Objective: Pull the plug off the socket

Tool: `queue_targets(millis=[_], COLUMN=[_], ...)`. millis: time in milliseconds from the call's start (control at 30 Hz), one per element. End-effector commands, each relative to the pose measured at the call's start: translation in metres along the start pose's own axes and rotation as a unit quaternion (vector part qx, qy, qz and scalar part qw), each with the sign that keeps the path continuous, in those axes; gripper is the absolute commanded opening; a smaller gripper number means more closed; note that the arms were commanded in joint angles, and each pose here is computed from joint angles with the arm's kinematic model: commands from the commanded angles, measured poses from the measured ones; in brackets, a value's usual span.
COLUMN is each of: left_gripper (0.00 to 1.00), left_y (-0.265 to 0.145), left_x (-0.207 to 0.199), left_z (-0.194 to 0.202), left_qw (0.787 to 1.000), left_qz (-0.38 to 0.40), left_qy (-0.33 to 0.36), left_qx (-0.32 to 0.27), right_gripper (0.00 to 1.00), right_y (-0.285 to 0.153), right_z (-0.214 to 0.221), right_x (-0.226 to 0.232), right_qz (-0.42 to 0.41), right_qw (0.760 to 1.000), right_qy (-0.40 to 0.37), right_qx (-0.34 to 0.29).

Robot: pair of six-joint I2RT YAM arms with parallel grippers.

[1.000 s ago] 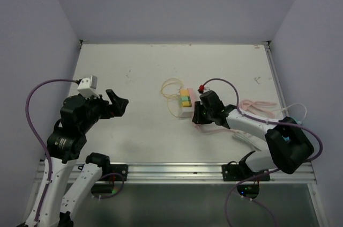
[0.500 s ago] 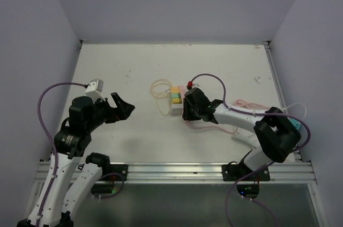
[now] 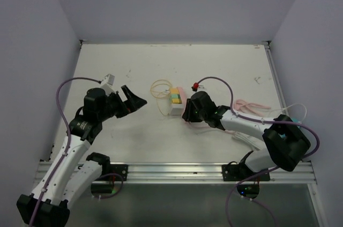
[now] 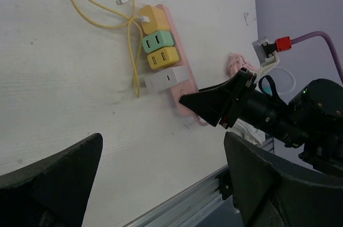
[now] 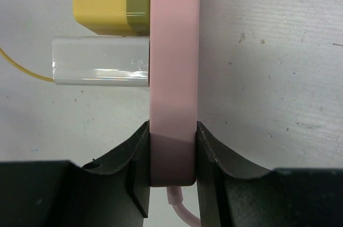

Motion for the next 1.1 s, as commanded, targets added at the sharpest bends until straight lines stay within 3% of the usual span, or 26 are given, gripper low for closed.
queue_targets(millis=[0,333,633,1067], left_gripper=[0.99,0.96,0.95,0.94], left_y=[0.016,0.075,0.12,0.166], left_x=[-0.022,-0.048,-0.062,-0.045], left_z=[-0.004,0.047,0.07,0.085], left_qw=[0.999,1.0,1.0,0.997], left_qz=[0.046,0.011,-0.012,-0.059], left_qy=[-0.018,-0.021,0.019,0.041], left_qx=[-0.007,0.017,0.013,0.029], right_gripper=[0.0,0.0,0.0,0.0], right_y=[0.005,0.012,0.013,0.012], right_z=[-0.011,0.016,0.029,0.03], right_x=[0.006,-0.012,-0.02,-0.032], right_qz=[-0.03,-0.036,-0.076,-0.072], right_qw=[0.997,0.995,0.99,0.992], right_qy=[0.04,0.072,0.094,0.092], right_qx=[-0.051,-0.062,-0.066,-0.056])
Point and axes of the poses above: each gripper's point midway between its finger pads, its own y axis out along the fingers, its own x axis along the line the jaws close on, z = x × y, the point moved 7 cm from there along -y, back along the fingers, and after that the axes turned 15 degrees about -y, right-handed, at the moved point
